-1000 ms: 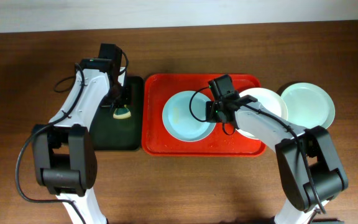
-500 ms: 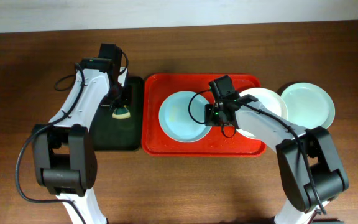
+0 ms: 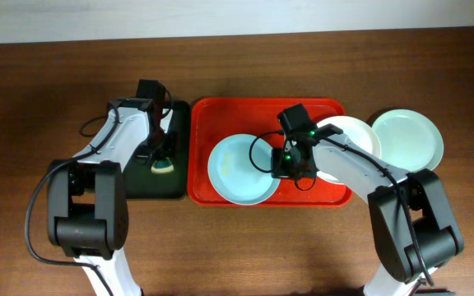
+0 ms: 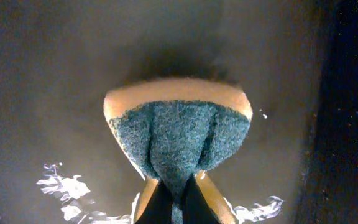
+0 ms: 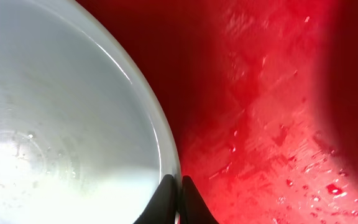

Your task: Clean dirty plates on tray and stack at the side

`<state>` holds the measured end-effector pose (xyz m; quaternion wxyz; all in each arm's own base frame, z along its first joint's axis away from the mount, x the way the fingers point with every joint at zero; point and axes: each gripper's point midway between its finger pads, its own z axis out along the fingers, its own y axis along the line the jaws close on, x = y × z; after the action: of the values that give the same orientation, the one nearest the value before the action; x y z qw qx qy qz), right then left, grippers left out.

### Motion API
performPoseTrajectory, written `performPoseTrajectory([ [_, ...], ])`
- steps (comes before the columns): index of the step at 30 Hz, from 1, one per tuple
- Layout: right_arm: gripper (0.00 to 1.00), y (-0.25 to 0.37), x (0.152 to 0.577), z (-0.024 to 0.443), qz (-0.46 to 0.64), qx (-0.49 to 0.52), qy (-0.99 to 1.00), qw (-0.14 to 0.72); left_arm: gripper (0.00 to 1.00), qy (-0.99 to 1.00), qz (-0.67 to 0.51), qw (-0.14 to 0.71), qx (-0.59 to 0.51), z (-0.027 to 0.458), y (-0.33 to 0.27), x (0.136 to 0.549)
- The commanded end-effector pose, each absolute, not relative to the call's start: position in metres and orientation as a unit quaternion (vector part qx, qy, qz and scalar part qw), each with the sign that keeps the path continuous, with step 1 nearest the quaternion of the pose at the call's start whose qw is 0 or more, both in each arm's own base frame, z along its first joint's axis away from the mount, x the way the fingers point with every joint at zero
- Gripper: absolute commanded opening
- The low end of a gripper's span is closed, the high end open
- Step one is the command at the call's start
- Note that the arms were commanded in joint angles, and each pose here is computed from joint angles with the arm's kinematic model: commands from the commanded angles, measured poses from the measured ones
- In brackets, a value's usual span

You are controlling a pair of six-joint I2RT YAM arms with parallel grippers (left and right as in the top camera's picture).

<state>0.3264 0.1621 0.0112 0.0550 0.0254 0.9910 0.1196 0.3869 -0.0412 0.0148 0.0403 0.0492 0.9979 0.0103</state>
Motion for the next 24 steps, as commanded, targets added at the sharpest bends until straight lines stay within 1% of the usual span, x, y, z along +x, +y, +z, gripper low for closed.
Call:
performPoseTrajectory([
  [1,0.04,0.159,0.317,0.005,0.112,0.029,0.993,0.038,0.00,0.997,0.010,0.044,0.061,0.018,-0.043,0.385],
  [6,0.04,0.158,0.321,0.012,0.107,0.029,0.993,0.047,0.00,0.996,0.011,0.045,0.072,0.022,-0.042,0.384],
  [10,0.04,0.132,0.334,0.033,0.033,0.037,0.995,0.082,0.00,0.996,0.010,0.061,0.067,0.029,-0.038,0.389],
  [12,0.04,0.136,0.338,0.040,0.040,0.035,0.994,0.090,0.00,0.996,0.009,0.066,0.062,0.029,-0.035,0.392],
  [17,0.06,0.148,0.333,0.038,0.034,0.014,0.995,0.091,0.00,0.996,0.008,0.074,0.054,0.030,-0.034,0.396],
  [19,0.17,0.150,0.333,0.037,0.027,0.013,0.995,0.097,0.00,0.996,0.008,0.075,0.054,0.030,-0.034,0.396],
  [22,0.20,0.143,0.339,0.038,0.003,0.040,0.993,0.114,0.00,0.996,0.008,0.077,0.054,0.030,-0.034,0.397],
  [24,0.27,0.144,0.342,0.037,0.008,0.041,0.992,0.121,0.00,0.995,0.008,0.078,0.054,0.030,-0.034,0.398],
])
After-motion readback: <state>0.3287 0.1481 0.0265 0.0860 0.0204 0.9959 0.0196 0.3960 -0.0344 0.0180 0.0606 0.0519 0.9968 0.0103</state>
